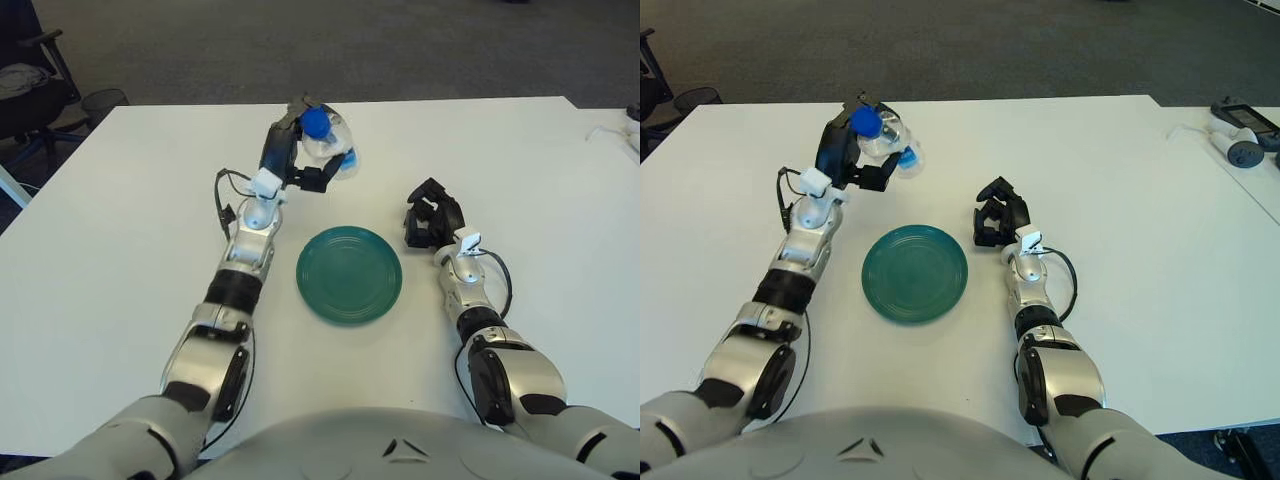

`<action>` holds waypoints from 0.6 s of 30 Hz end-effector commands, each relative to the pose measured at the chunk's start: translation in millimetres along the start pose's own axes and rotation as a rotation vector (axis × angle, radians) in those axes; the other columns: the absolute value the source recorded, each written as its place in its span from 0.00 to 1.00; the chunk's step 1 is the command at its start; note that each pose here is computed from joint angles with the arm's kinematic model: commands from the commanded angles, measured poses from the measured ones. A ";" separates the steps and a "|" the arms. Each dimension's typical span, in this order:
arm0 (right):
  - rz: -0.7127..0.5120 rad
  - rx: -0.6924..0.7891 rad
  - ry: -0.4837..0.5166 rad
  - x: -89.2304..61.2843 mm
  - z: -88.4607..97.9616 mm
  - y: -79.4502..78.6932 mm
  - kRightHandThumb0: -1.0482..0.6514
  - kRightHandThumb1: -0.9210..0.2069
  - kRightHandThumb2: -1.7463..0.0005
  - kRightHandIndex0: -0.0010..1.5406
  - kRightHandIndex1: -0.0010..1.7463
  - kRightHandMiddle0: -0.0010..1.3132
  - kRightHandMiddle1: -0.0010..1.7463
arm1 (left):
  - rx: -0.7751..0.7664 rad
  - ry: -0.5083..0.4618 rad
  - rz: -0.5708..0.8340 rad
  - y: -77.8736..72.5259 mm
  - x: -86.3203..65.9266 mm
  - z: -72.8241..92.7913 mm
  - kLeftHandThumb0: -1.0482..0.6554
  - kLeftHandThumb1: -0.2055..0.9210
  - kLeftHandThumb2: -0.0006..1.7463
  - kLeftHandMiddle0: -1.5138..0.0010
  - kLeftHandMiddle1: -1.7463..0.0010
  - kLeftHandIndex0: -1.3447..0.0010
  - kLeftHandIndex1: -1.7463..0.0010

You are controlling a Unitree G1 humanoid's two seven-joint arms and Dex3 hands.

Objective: Put the bottle into the plate.

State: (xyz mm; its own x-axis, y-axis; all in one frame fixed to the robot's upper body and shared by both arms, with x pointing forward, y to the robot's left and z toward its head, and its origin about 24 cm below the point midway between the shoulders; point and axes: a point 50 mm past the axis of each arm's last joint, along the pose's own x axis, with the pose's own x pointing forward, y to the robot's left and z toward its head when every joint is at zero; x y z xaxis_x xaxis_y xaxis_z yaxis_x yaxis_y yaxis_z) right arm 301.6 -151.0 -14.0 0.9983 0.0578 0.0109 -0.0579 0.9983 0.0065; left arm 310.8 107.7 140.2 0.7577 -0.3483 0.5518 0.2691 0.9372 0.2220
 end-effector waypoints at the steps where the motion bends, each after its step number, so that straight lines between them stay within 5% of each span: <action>1: -0.032 0.119 0.658 -109.7 -111.3 15.6 0.61 0.66 0.17 0.47 1.00 0.42 0.92 | 0.003 -0.100 -0.190 6.6 -2.2 33.1 0.58 0.41 0.79 0.16 0.00 0.19 0.00; 10: -0.028 0.123 0.662 -108.8 -111.3 17.9 0.61 0.65 0.18 0.47 1.00 0.40 0.94 | -0.022 -0.147 -0.382 12.3 -9.0 59.8 0.58 0.41 0.79 0.16 0.00 0.19 0.00; 18: -0.040 0.096 0.663 -105.7 -110.2 19.3 0.61 0.63 0.18 0.46 0.98 0.35 0.99 | -0.070 -0.072 -0.567 -0.8 -26.3 55.0 0.58 0.41 0.79 0.17 0.00 0.20 0.00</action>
State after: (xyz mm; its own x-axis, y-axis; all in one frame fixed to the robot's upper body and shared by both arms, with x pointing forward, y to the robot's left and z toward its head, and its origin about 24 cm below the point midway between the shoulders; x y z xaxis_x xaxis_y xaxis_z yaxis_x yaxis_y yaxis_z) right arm 301.9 -151.4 -16.0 0.9986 0.0521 -0.0101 -0.0520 0.9986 0.0075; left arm 267.3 117.2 183.3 0.4841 -0.6967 0.5294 0.5622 0.7113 0.4220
